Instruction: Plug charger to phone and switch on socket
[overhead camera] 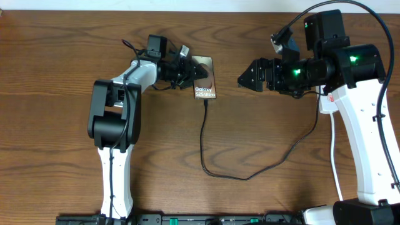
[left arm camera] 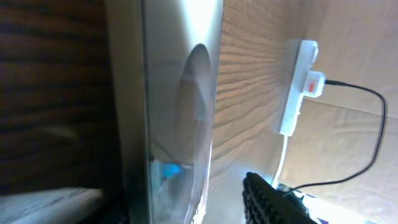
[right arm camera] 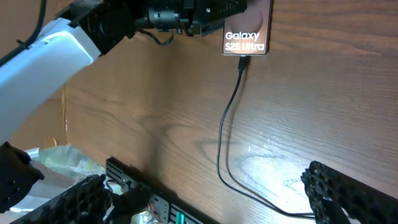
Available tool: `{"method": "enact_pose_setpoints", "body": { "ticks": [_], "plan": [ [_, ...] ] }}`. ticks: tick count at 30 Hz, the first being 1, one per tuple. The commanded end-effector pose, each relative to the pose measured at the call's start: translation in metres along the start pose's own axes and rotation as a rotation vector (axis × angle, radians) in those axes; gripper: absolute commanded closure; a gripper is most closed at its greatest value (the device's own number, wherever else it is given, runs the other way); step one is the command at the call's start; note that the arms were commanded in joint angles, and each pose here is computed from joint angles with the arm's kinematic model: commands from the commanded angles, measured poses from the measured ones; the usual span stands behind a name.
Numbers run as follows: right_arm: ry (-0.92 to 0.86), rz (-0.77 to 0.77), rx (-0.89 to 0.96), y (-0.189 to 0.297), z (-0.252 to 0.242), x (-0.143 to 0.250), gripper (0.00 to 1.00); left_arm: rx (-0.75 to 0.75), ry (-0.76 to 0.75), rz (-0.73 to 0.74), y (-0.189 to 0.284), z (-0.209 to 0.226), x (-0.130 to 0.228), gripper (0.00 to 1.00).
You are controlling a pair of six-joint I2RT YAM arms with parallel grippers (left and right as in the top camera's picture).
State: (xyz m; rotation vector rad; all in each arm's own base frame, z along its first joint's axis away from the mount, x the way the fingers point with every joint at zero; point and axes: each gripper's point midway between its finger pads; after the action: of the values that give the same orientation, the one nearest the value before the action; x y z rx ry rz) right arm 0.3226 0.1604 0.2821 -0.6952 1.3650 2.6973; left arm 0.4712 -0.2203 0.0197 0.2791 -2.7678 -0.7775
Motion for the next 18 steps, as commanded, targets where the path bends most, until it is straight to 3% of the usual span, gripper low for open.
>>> {"method": "enact_pose_setpoints", "body": {
  "ticks": [1, 18],
  "plan": [
    [0.032, -0.015, 0.002, 0.005, 0.003, -0.002, 0.01, -0.246, 0.05, -0.101, -0.004, 0.07, -0.013, 0.5],
    [0.007, 0.022, 0.069, 0.006, -0.009, 0.007, 0.01, -0.501, 0.075, -0.18, 0.017, 0.113, -0.015, 0.47]
  ]
}}
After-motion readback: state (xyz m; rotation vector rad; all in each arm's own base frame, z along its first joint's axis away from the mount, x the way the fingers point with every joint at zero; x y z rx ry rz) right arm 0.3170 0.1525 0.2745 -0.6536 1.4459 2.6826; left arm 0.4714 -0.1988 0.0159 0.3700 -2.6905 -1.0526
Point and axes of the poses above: each gripper's point midway between its finger pads, its own y axis back along the fingers, its own z axis along the line the jaws close on, x = y × z, and after that the axes turned 13 degrees about y, right-handed
